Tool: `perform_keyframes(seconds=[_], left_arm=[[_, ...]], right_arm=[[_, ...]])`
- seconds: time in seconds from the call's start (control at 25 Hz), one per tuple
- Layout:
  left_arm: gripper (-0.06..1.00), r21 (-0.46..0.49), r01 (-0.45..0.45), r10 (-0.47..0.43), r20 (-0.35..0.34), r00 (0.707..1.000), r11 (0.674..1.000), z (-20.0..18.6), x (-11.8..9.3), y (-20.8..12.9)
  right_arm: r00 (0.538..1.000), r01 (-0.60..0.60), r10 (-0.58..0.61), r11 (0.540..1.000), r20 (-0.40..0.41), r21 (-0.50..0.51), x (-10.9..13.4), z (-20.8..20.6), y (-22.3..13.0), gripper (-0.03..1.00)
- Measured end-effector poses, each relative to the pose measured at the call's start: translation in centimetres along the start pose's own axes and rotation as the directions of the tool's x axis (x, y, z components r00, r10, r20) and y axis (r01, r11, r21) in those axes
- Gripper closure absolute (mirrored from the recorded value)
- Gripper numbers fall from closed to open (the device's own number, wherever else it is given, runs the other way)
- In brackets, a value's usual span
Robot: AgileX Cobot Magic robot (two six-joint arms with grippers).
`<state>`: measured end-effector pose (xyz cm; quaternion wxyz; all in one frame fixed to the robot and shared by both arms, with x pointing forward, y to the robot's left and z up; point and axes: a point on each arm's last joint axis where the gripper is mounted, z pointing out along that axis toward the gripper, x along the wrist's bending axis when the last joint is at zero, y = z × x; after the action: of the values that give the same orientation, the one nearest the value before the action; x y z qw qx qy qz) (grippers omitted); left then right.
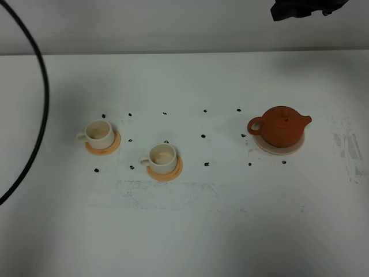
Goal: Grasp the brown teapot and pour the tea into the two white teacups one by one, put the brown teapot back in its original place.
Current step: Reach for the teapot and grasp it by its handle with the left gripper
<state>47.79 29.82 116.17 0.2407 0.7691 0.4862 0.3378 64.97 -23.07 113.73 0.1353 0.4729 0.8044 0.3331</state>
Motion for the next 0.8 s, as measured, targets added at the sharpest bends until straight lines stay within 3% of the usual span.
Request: perform_keyframes(seconds=[0.16, 0.32, 0.64, 0.8], left_arm=[[0.41, 0.032, 0.091, -0.087, -0.114, 0.990, 0.995, -5.6, -0.8, -3.7], [0.41, 0.073, 0.180, -0.166, -0.167, 0.972, 0.981, -8.8, -2.4, -8.3], [0.45, 0.171, 0.277, -0.251, -0.159, 0.955, 0.946, -11.9, -5.7, -15.3], [0.47, 0.130, 0.289, -0.269, -0.152, 0.951, 0.948, -12.6, -6.6, -16.8]], right_arm=[[1.000, 0.024, -0.024, 0.999, 0.016, -0.030, 0.8, -1.4, -0.5, 0.50], [0.999, 0.020, -0.019, 0.999, 0.030, -0.039, 0.8, -1.2, -1.1, 0.50], [0.996, 0.080, -0.080, 0.997, -0.035, -0.024, 2.0, 1.6, -2.9, 0.51], [0.988, 0.139, -0.139, 0.990, -0.073, 0.004, 3.2, 3.3, -3.4, 0.51]])
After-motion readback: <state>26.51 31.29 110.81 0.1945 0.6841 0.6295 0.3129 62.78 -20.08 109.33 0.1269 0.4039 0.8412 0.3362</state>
